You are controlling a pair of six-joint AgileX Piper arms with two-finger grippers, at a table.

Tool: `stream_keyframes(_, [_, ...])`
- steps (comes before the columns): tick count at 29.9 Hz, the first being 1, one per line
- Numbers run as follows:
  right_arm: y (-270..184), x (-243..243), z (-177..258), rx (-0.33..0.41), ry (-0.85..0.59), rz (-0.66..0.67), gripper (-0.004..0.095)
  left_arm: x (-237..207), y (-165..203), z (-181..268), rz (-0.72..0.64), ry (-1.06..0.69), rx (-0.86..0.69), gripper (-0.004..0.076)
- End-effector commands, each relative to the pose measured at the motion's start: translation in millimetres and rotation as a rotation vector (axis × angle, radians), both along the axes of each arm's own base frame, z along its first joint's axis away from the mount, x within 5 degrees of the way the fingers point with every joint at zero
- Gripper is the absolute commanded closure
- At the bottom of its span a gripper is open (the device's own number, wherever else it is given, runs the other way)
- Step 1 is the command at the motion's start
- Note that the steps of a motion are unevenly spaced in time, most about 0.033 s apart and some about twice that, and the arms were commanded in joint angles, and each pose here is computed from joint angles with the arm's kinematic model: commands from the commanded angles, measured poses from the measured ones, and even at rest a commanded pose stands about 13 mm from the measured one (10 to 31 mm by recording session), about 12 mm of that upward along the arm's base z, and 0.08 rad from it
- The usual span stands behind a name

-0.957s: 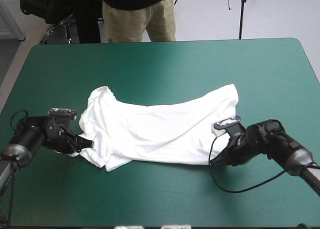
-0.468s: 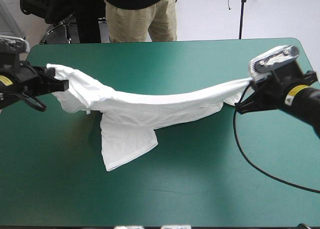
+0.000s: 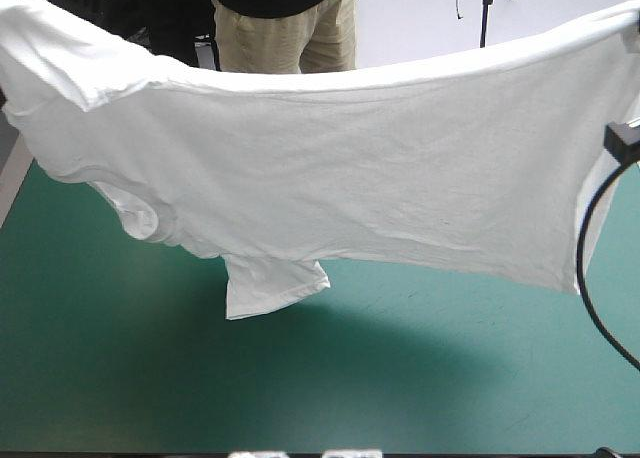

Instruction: Fold the cloth

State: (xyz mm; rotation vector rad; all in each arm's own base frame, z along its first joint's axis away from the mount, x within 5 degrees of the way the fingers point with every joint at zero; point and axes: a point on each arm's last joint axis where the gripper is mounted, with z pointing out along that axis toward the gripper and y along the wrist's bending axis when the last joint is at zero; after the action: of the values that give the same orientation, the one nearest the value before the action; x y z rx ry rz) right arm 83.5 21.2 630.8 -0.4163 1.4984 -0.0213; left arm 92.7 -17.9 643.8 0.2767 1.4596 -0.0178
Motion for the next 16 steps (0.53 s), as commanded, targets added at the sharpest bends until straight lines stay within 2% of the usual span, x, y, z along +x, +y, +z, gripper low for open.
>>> stream_keyframes(1, [-10.3,-20.8,19.1,0.014,-0.09,-0.012,0.0921,-30.7,0.4,26.5,-0.002,-0.16,-0.003,0.0741])
stream_keyframes(5, [-13.6,-35.2,22.5,0.029,-0.066,0.023,0.0921,-40.1,1.9,29.6,0.014,-0.161,0.008,0.0741])
stream_keyframes(8, [-6.7,-33.1,20.4,0.047,-0.043,0.083,0.0921,-31.0,7.2,19.8,0.076,-0.047,0.023,0.0741])
stream_keyframes(11, [3.8,-13.8,10.8,0.018,0.026,0.1,0.0921,-4.0,11.2,6.0,0.124,0.088,0.004,0.0741])
stream_keyframes(16, [31.2,55.3,-32.6,-0.027,0.284,0.054,0.0921,79.4,6.5,-38.5,0.09,0.367,0.014,0.0741])
